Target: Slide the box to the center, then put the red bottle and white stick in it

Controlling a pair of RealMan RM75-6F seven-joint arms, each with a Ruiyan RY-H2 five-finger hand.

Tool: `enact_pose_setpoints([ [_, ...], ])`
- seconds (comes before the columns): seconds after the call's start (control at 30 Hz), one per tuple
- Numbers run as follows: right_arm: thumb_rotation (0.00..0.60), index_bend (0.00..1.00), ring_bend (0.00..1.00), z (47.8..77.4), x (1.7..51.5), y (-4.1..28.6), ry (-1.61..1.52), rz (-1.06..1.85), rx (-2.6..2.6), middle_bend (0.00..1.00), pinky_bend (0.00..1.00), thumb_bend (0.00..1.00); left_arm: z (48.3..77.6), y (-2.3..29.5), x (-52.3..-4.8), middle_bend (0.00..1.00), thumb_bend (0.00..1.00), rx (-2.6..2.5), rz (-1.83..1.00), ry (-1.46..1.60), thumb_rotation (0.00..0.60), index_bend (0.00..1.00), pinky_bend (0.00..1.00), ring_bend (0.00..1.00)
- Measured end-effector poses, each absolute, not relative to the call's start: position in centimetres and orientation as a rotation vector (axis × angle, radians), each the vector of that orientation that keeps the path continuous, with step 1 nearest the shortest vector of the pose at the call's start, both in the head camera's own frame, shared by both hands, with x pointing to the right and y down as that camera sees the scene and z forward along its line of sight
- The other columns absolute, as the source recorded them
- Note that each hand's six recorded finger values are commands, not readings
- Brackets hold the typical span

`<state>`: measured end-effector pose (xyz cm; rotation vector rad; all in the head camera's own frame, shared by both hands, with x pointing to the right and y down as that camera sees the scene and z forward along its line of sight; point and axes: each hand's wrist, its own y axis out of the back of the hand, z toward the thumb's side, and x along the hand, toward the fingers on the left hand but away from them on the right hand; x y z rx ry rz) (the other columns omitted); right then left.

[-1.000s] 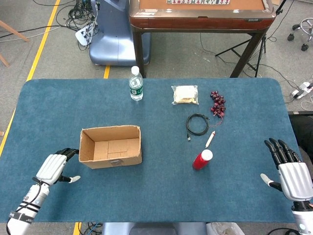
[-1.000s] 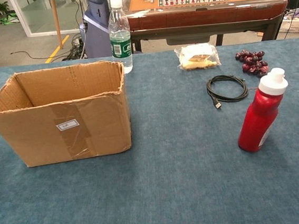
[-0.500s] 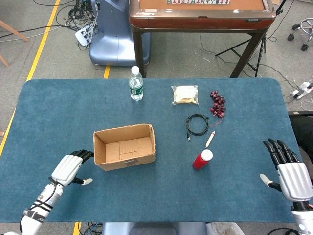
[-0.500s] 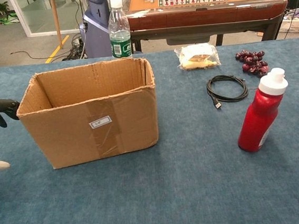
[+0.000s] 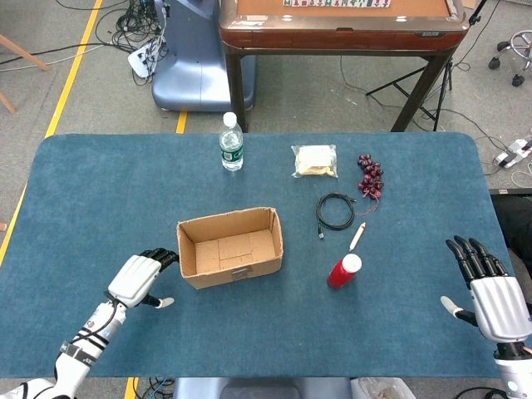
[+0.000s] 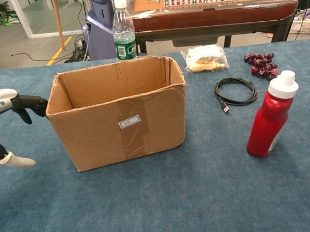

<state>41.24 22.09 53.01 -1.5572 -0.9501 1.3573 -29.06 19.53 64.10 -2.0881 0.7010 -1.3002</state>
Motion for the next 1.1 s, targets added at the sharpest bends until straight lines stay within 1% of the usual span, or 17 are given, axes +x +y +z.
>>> enact_pose_setpoints([
  [0.6,0.600,0.10,0.07,52.7,41.3,22.2,-0.955,1.355,-1.555,0.10,0.25,0.00,64.0,19.3,-24.8,0.24,0.00,-2.137,-1.205,0.607,0.600,0.22,0.25,0.18],
  [1.1,0.600,0.10,0.07,52.1,42.3,22.0,-0.994,1.376,-1.532,0.10,0.25,0.00,65.6,18.6,-23.1,0.23,0.00,-2.181,-1.144,0.553,0.600,0.21,0.23,0.17],
])
